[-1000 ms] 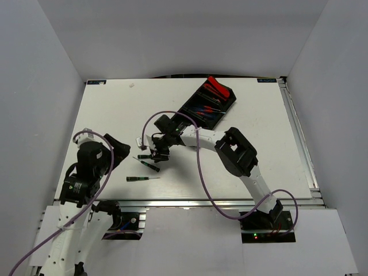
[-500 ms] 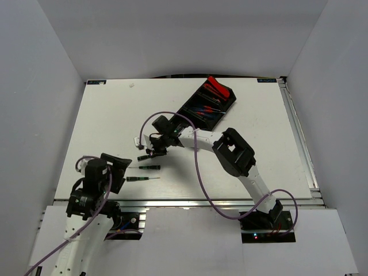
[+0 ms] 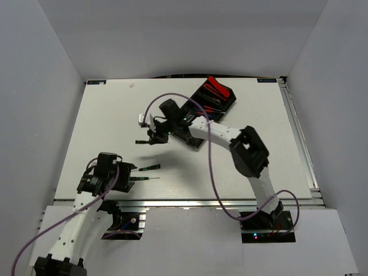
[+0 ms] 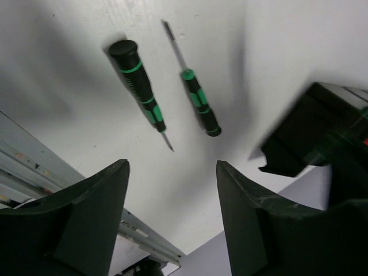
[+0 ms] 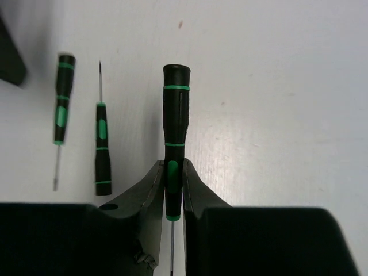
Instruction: Sort the tools into containers
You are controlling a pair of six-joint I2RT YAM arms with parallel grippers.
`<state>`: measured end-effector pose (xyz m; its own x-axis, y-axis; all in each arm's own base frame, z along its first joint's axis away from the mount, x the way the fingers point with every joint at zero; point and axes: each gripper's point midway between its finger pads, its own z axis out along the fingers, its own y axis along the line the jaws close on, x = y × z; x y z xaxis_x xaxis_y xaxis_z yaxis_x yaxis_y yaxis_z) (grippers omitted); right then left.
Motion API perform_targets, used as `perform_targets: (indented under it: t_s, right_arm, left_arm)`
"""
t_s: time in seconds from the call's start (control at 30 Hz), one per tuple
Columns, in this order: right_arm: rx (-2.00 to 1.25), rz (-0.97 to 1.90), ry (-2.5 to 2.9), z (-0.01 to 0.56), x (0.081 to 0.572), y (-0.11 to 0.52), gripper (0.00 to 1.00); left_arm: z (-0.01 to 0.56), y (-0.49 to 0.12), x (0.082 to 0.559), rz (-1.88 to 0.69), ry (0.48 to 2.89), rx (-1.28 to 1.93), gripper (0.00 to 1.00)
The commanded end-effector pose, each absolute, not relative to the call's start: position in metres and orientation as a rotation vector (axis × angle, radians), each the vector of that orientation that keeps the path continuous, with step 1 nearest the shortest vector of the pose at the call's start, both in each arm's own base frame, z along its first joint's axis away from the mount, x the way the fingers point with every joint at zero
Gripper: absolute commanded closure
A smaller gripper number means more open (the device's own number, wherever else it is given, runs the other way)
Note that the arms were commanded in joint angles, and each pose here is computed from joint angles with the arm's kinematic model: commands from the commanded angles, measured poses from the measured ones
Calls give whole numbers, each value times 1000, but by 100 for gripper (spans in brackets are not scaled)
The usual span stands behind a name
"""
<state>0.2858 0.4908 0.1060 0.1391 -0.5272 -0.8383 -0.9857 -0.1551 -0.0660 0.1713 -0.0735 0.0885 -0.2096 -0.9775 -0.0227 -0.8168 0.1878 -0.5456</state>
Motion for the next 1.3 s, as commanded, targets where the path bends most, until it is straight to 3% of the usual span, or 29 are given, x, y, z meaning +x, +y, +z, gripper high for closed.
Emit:
perform_targets:
  t_s: [0.0, 0.17, 0.4, 0.83, 0.87, 0.97, 1.07, 1.27]
  right_arm:
    - [-1562, 967, 1376, 220, 286, 476, 100]
    - [-1349, 785, 1552, 227, 319, 416, 100]
    - [-1119, 471, 1751, 192, 380, 344, 100]
    - [-1063, 364, 1906, 129, 426, 329, 100]
    - [-1066, 370, 1911, 127, 426, 328, 84]
    - [-1082, 416, 1902, 134, 421, 329, 60]
    - [-1112, 471, 1861, 153, 415, 330, 44]
    - [-1311, 644, 1692, 188, 382, 331, 31]
  left_arm:
    - [81, -86, 177, -650, 2150, -1734, 28]
    - [73, -89, 184, -623, 2195, -1721, 29]
    - [58, -93, 186, -585, 2258, -1728, 29]
    - [41, -94, 177, -550, 2309, -1750, 31]
    - [41, -94, 176, -549, 2309, -1753, 32]
    - [38, -93, 174, -532, 2318, -1757, 35]
    - [31, -91, 171, -492, 2338, -1775, 36]
    - [19, -86, 173, -371, 2376, -1800, 39]
